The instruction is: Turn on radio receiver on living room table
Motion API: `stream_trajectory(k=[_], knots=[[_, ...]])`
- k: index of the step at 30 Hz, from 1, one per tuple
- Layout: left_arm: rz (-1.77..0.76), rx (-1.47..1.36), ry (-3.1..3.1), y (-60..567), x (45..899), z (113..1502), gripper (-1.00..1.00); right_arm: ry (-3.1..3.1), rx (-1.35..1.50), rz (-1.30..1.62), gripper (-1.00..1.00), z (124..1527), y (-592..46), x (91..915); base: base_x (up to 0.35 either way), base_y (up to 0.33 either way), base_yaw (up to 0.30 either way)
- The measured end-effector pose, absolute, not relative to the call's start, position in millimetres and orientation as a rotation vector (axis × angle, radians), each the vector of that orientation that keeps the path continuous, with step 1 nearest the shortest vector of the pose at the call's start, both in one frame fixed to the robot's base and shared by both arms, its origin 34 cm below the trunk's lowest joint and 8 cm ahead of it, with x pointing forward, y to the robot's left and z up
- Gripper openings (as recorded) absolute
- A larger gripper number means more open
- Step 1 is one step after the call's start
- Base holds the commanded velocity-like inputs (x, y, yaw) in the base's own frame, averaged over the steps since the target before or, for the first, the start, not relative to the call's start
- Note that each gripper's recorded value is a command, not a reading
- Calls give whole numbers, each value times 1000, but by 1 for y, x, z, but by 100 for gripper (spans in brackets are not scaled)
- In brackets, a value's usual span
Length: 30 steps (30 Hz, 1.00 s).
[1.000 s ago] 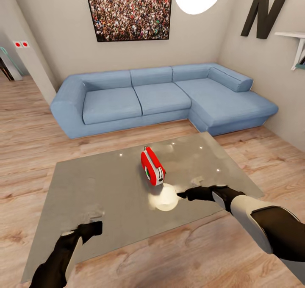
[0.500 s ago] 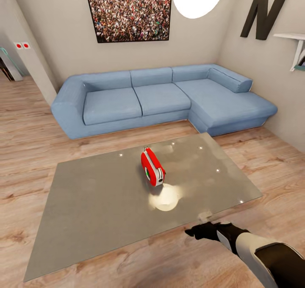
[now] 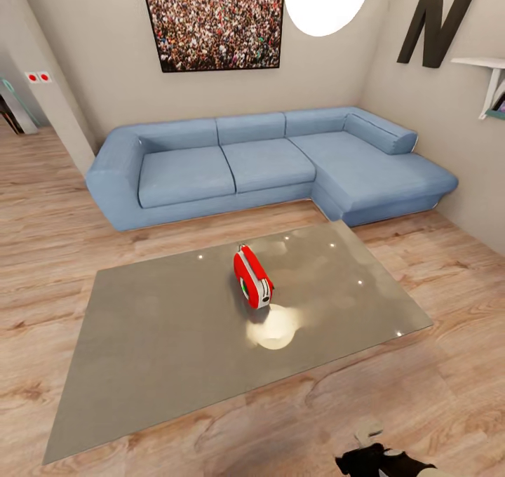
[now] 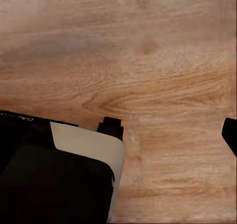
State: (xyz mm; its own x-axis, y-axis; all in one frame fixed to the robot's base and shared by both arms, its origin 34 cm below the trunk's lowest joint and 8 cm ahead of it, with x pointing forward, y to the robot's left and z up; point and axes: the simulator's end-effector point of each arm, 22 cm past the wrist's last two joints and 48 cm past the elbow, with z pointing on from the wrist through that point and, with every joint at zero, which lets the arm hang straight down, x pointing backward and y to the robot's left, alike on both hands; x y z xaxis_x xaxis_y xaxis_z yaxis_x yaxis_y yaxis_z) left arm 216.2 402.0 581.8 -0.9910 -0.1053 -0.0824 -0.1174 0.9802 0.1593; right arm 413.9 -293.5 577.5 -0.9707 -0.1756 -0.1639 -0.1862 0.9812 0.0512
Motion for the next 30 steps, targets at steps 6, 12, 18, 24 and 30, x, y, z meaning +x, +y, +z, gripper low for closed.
stream_trajectory(k=[6,12,18,24,30], knots=[[232,-175,3072,388,204,583,-100,3055,-269,9,100,571,-306,347,0,0,0],[154,-188,3077,348,204,578,-100,3066,-268,8,100,570,-305,339,0,0,0],[87,-199,3087,314,202,574,-100,3066,-264,22,100,570,-298,338,0,0,0],[2,-211,3095,271,201,572,-100,3066,-264,24,100,570,-298,338,0,0,0],[-35,-218,3096,252,201,572,-100,3066,-264,24,100,570,-297,338,0,0,0]])
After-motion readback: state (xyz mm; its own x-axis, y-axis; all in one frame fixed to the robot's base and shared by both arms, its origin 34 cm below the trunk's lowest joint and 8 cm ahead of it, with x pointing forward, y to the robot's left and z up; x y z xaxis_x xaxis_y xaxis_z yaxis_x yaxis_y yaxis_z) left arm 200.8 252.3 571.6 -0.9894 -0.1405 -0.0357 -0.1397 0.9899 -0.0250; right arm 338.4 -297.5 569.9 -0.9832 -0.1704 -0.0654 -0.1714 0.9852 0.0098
